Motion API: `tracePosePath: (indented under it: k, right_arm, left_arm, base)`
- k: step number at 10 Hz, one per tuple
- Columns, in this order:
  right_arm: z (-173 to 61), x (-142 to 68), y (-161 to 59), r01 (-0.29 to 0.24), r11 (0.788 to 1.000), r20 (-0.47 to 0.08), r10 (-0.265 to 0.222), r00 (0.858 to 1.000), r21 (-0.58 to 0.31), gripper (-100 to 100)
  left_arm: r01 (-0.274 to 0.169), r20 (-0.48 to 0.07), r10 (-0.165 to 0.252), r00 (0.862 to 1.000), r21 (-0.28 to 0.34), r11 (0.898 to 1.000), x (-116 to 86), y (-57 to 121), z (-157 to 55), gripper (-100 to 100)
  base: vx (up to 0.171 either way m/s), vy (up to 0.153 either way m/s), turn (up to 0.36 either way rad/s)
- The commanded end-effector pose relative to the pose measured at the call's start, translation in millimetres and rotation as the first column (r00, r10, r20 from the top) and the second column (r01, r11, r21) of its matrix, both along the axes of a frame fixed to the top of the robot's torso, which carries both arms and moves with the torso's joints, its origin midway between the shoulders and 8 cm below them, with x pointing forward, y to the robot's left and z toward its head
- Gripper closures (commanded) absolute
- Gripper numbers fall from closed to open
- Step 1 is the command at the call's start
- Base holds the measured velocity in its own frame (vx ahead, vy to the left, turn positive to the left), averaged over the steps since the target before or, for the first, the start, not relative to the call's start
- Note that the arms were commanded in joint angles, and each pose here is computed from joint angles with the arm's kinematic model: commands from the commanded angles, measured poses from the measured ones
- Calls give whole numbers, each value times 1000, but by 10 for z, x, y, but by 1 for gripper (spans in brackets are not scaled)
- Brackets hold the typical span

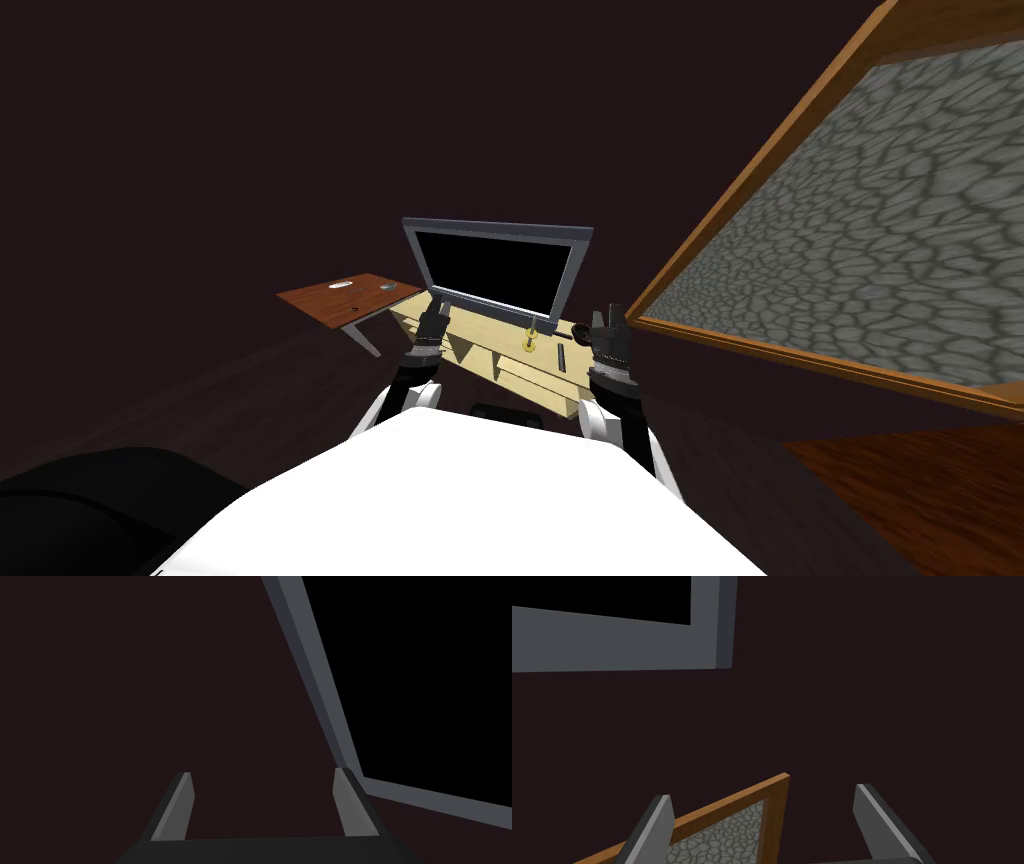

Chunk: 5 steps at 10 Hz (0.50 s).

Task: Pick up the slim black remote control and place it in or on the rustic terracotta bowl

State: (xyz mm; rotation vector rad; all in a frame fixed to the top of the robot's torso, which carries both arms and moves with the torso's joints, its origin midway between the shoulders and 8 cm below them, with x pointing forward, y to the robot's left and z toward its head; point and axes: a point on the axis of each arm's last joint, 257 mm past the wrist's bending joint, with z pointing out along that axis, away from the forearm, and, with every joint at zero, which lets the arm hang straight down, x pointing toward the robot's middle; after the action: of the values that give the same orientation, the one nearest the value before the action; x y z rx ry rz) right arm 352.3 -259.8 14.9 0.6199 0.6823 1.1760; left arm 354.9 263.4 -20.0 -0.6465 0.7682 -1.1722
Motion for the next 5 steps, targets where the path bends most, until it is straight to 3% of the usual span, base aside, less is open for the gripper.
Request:
tracePosePath:
  k: [1,5]
  right_arm:
    - [-41,8,45,-12,999,-15,11,1000,-49,-100]
    - [-273,36,183,-38,973,-81,20,997,-226,-100]
  left_arm:
    - [0,0,0,1000,0,1000,0,0,0,0]
    - [0,0,0,1000,0,1000,0,0,0,0]
  base:
    - [-8,-9,67]
    - [-22,-41,180]
